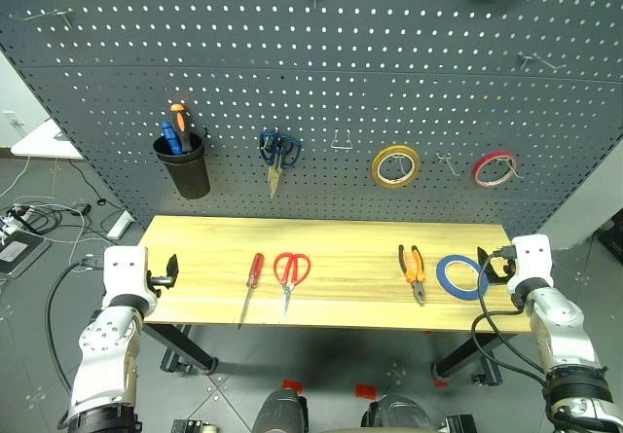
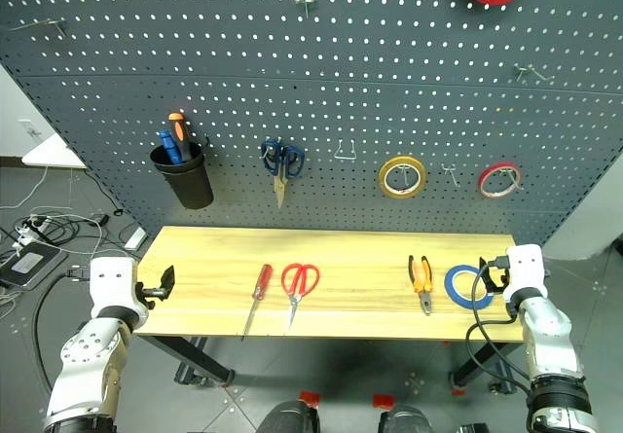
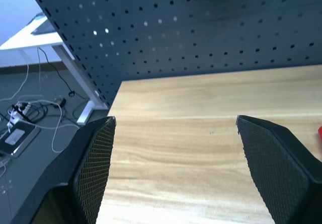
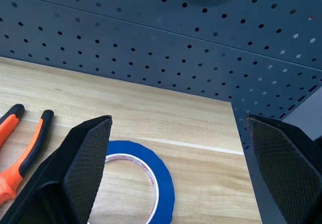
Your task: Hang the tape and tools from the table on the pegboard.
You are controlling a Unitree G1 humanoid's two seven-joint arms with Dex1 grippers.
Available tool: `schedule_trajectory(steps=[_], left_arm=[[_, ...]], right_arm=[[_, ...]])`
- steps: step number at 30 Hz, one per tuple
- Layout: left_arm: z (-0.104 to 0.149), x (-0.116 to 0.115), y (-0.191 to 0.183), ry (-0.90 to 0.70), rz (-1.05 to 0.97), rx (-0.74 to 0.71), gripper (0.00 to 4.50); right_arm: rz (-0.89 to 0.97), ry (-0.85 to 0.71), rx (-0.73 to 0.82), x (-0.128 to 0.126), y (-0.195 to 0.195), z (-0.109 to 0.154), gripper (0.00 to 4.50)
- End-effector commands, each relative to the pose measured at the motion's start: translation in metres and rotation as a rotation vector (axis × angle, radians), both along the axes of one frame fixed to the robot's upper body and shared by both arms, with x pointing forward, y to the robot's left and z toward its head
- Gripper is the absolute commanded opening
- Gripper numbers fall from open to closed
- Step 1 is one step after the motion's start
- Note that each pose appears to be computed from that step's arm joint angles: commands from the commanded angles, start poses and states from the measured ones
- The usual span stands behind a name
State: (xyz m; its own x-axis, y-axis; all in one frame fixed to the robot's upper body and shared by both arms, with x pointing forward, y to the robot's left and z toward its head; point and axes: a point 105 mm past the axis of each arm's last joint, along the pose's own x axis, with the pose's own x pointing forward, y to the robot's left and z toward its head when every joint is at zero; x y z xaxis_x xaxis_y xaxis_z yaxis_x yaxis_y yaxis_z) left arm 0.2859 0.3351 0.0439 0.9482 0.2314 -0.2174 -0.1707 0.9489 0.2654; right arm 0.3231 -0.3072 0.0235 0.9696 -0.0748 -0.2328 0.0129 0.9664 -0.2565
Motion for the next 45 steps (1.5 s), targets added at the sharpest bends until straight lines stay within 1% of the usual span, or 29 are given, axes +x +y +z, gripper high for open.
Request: schedule_trajectory(steps=[1,9,14,22,35,37,41,45], left_arm=[[0.015,0.003,0.003,-0.047,-0.015,0.048,4.04],[0.018,0.004,0.005,-0.058,-0.022,0.07,4.04],[0.021,0.009,-0.002,-0.067,-0.07,0.078,4.04],[0.019,0.012,-0.007,-0.067,-0.088,0.067,4.04],[0.021,0.012,-0.006,-0.067,-0.088,0.071,4.04],[0.021,0.011,-0.005,-0.063,-0.085,0.078,4.04],[0.022,0.006,-0.007,-0.047,-0.098,0.1,4.04],[0.022,0.003,-0.032,-0.028,-0.216,0.124,4.04]], right_arm=[[-0.001,-0.06,-0.016,0.002,-0.006,0.018,4.5],[0.008,-0.053,-0.014,0.002,-0.004,0.016,4.5],[0.002,-0.063,0.027,-0.001,-0.001,0.015,4.5],[0.016,-0.082,0.04,-0.004,0.004,0.018,4.5],[0.031,-0.065,0.018,-0.001,0.008,0.018,4.5],[0.055,-0.054,0.004,-0.003,0.011,0.017,4.5],[0.193,-0.011,-0.054,-0.01,0.031,0.015,4.5],[0.318,0.037,-0.044,-0.02,0.051,0.019,4.5]])
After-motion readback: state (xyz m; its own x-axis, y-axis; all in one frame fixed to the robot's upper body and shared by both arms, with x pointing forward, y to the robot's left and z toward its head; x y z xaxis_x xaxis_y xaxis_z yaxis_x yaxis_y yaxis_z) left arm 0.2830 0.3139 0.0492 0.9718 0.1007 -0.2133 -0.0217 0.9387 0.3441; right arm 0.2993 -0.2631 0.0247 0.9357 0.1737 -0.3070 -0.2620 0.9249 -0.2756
